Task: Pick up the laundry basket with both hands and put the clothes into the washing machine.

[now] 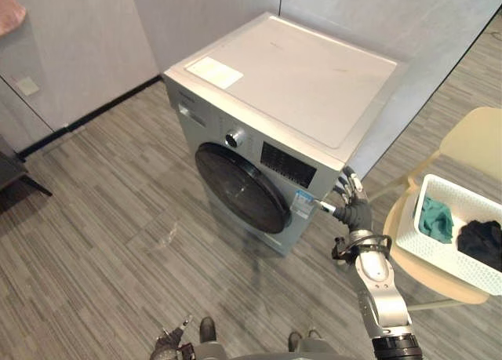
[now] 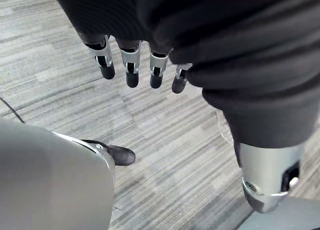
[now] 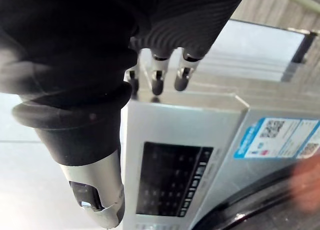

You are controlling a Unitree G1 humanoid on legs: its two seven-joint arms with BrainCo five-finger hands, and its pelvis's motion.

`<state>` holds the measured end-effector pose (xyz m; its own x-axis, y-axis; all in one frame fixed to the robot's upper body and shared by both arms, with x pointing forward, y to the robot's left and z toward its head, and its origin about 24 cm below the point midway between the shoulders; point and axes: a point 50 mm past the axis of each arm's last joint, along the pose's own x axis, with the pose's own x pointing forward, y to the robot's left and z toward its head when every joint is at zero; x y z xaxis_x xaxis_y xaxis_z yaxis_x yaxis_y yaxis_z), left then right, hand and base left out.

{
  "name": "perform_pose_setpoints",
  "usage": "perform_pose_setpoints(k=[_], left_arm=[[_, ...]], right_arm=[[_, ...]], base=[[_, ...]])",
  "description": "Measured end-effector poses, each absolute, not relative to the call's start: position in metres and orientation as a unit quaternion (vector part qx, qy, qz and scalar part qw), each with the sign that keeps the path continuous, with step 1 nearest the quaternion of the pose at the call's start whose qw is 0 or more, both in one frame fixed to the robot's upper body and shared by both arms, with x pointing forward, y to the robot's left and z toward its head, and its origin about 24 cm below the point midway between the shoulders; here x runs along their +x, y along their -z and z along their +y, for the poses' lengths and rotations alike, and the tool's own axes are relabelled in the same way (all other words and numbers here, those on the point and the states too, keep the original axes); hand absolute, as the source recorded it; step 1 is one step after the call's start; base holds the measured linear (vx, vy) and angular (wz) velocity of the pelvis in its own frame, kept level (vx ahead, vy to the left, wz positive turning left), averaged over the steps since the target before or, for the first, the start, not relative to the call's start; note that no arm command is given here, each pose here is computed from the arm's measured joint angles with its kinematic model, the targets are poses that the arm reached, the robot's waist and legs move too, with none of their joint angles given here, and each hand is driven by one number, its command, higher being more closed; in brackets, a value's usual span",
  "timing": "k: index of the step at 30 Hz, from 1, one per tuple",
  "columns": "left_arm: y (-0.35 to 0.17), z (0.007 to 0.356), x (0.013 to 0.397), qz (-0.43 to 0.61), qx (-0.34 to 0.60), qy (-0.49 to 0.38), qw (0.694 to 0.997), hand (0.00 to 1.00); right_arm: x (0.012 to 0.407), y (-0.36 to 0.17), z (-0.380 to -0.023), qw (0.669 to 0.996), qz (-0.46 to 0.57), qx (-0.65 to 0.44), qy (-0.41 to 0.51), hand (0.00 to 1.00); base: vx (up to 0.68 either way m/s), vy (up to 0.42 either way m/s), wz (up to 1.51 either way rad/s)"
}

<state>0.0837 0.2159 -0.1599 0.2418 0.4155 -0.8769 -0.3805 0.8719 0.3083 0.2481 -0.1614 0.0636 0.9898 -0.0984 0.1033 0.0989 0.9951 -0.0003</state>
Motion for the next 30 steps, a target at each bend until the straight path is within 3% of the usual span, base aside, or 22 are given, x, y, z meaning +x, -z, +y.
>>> perform_pose_setpoints(k=[6, 12, 17, 22, 30], left_arm=[[0.160, 0.215, 0.088, 0.565, 0.015, -0.250, 0.786, 0.00], [0.159, 0.216, 0.091, 0.563, 0.017, -0.251, 0.787, 0.00], [0.158, 0.213, 0.099, 0.556, 0.026, -0.244, 0.794, 0.00], [0.154, 0.205, 0.113, 0.539, 0.027, -0.235, 0.808, 0.00], [0.154, 0.200, 0.116, 0.537, 0.036, -0.218, 0.814, 0.00]], right_arm=[[0.255, -0.073, -0.166, 0.995, -0.082, -0.024, 0.048, 0.00], [0.257, -0.054, -0.166, 0.997, -0.041, -0.041, 0.045, 0.00], [0.250, -0.007, -0.159, 0.994, 0.076, -0.074, 0.022, 0.00], [0.219, 0.054, -0.138, 0.969, 0.228, -0.092, -0.032, 0.00], [0.216, 0.054, -0.117, 0.965, 0.224, -0.096, -0.098, 0.00]], base=[[-0.07, 0.025, 0.00], [-0.01, 0.002, 0.00], [0.05, -0.008, 0.00], [0.05, -0.010, 0.01], [-0.03, 0.002, -0.07]])
